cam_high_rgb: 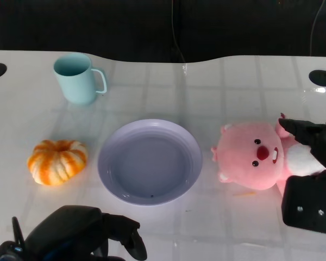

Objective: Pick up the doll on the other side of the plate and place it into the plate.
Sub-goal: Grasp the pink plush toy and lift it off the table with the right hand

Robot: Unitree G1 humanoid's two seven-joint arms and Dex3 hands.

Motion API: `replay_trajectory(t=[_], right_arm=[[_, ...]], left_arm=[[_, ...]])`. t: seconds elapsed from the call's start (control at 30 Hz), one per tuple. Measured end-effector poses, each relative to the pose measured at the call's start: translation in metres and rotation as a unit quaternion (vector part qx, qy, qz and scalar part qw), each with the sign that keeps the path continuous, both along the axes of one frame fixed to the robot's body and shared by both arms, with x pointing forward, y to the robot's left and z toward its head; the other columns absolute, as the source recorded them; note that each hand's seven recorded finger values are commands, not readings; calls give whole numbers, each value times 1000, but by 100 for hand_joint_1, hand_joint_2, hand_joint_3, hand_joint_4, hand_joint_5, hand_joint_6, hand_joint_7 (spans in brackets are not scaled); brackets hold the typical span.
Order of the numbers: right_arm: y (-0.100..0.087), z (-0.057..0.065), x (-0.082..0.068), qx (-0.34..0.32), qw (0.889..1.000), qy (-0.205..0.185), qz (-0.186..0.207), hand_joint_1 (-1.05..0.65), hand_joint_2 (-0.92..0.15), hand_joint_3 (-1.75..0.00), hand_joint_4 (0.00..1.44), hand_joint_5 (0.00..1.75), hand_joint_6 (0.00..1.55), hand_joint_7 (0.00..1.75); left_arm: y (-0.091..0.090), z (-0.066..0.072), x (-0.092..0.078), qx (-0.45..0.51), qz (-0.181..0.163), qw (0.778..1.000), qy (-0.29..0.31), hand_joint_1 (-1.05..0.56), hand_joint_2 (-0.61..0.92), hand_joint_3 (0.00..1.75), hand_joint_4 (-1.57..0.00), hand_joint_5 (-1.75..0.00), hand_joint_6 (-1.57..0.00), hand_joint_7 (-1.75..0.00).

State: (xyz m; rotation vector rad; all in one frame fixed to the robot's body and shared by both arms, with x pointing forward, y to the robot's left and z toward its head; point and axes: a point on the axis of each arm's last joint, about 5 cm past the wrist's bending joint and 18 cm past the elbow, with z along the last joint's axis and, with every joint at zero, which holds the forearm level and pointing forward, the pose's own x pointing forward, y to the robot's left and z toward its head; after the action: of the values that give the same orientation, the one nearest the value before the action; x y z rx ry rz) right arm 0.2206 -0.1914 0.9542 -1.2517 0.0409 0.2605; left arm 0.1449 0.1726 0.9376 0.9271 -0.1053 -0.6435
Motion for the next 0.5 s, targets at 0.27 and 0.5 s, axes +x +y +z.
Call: replay_trajectory(t=[0.27,0.5], right_arm=[[2,-18,19,-17,998,52,-25,-64,-90,-1,8,22,20,1],[-1,-27,33,-33,996,75,-40,-67,-91,-1,10,22,22,2]], left_arm=[[1,0,-4,2,4,1000,5,-20,92,31,-67,-127,-83,-68],[1,2,-6,-1,4,1000,1,-20,92,30,-67,-128,-82,-69]])
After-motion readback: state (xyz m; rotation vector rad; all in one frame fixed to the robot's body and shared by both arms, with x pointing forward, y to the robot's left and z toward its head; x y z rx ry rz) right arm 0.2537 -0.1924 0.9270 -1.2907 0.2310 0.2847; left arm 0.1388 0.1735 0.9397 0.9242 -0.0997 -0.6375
